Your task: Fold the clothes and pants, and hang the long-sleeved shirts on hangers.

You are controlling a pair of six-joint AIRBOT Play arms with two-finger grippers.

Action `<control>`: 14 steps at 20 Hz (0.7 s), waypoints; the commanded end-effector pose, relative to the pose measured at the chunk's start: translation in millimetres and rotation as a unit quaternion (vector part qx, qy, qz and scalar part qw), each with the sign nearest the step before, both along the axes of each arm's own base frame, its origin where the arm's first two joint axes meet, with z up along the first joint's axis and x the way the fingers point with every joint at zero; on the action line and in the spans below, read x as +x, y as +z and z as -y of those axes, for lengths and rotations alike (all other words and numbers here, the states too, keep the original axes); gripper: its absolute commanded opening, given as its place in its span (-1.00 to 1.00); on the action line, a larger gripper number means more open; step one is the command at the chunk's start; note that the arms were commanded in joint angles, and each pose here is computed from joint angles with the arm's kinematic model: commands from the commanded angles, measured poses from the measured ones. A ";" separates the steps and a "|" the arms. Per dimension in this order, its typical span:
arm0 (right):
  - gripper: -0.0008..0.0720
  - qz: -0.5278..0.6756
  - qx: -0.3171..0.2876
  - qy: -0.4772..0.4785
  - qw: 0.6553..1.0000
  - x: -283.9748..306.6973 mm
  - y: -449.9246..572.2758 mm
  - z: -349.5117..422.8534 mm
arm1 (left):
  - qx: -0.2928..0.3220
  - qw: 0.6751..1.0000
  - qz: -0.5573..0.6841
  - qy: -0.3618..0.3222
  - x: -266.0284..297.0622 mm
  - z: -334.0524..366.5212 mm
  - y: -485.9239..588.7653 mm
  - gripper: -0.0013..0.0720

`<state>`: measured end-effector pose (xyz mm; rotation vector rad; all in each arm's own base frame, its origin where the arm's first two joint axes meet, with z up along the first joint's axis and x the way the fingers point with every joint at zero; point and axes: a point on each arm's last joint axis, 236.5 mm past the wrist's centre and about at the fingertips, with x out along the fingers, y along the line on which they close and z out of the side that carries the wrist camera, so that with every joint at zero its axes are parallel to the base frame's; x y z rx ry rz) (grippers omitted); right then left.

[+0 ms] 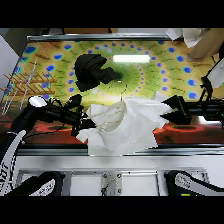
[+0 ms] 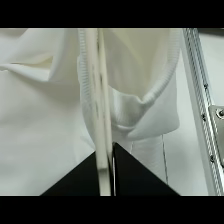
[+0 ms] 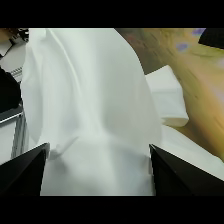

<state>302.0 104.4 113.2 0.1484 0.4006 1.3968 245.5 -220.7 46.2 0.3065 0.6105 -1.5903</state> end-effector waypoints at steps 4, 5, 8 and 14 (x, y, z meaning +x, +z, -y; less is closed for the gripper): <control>0.97 -0.007 0.013 0.046 0.999 -0.7 -6.7 -41.5 | -0.001 1.000 0.000 0.001 0.4 -0.1 0.1 -0.92; 0.97 -0.008 0.012 0.053 0.998 -2.1 -7.9 -46.3 | 0.000 1.000 0.000 0.000 0.4 -0.2 0.0 -0.92; 0.97 -0.013 0.013 0.066 0.998 -6.0 -8.9 -54.6 | 0.000 1.000 0.000 0.000 0.4 -0.2 0.0 -0.92; 0.97 -0.018 0.013 0.067 0.998 -6.5 -8.8 -55.1 | 0.001 1.000 0.000 0.000 0.4 -0.7 -0.6 -0.92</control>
